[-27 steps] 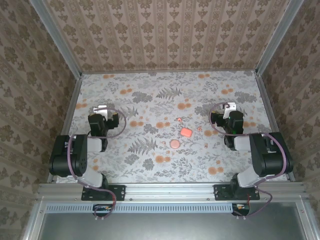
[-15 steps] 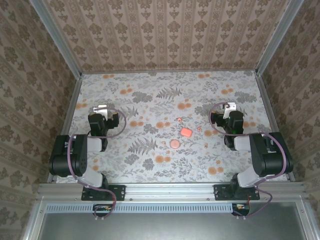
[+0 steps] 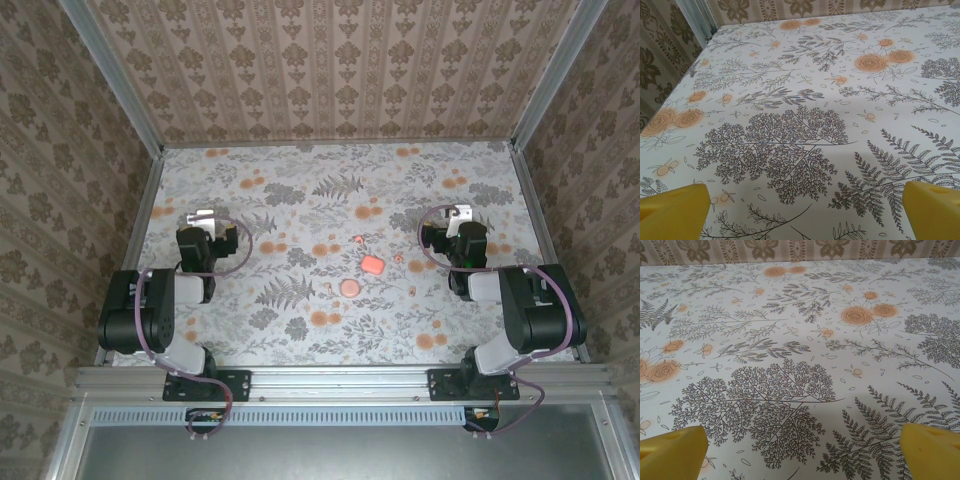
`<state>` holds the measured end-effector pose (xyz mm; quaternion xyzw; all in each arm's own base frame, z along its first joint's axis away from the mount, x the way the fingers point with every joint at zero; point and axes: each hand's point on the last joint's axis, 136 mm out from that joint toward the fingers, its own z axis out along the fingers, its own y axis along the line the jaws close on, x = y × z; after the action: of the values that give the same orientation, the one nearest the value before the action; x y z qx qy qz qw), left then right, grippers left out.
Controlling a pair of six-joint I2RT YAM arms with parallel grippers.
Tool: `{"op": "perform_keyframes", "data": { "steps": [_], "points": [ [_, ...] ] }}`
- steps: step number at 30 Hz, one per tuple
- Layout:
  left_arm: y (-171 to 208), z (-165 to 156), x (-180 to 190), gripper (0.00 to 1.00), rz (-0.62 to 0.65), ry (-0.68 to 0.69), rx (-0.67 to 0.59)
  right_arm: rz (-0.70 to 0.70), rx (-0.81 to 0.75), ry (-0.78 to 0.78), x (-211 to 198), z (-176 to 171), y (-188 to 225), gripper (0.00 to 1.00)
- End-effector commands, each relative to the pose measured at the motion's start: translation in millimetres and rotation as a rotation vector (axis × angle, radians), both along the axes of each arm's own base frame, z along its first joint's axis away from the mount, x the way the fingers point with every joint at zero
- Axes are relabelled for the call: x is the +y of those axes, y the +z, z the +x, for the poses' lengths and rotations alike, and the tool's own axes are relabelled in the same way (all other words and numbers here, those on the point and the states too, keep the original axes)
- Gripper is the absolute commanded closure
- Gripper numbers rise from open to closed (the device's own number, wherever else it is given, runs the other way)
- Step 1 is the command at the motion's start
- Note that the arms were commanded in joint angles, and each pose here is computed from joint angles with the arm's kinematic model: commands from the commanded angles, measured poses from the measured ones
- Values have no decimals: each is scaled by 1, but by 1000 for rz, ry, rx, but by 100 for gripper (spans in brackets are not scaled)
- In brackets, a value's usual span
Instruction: Insert wireless bluetooth earbuds into charging case
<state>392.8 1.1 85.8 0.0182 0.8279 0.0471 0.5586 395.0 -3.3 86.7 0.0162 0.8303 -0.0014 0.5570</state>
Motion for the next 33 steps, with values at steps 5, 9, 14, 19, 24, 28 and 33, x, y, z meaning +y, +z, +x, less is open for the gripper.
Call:
{"op": "perform_keyframes", "data": {
  "steps": [5, 9, 14, 19, 24, 28, 33],
  "points": [
    [8, 6, 1, 0, 6, -10, -20, 7, -33, 11, 3, 6, 11, 0],
    [8, 6, 0, 0, 5, -11, -19, 7, -34, 13, 3, 6, 11, 0],
    [8, 6, 0, 0, 5, -12, -19, 7, -33, 12, 3, 6, 11, 0],
    [8, 6, 0, 0, 5, -13, -19, 7, -33, 12, 3, 6, 11, 0],
    [8, 6, -3, 0, -2, -41, -14, 8, -32, 14, 4, 6, 11, 0],
    [8, 6, -3, 0, -5, -42, -15, 7, -33, 12, 3, 6, 11, 0],
    [7, 6, -3, 0, -6, -43, -14, 7, -34, 14, 4, 6, 11, 0]
  ]
}}
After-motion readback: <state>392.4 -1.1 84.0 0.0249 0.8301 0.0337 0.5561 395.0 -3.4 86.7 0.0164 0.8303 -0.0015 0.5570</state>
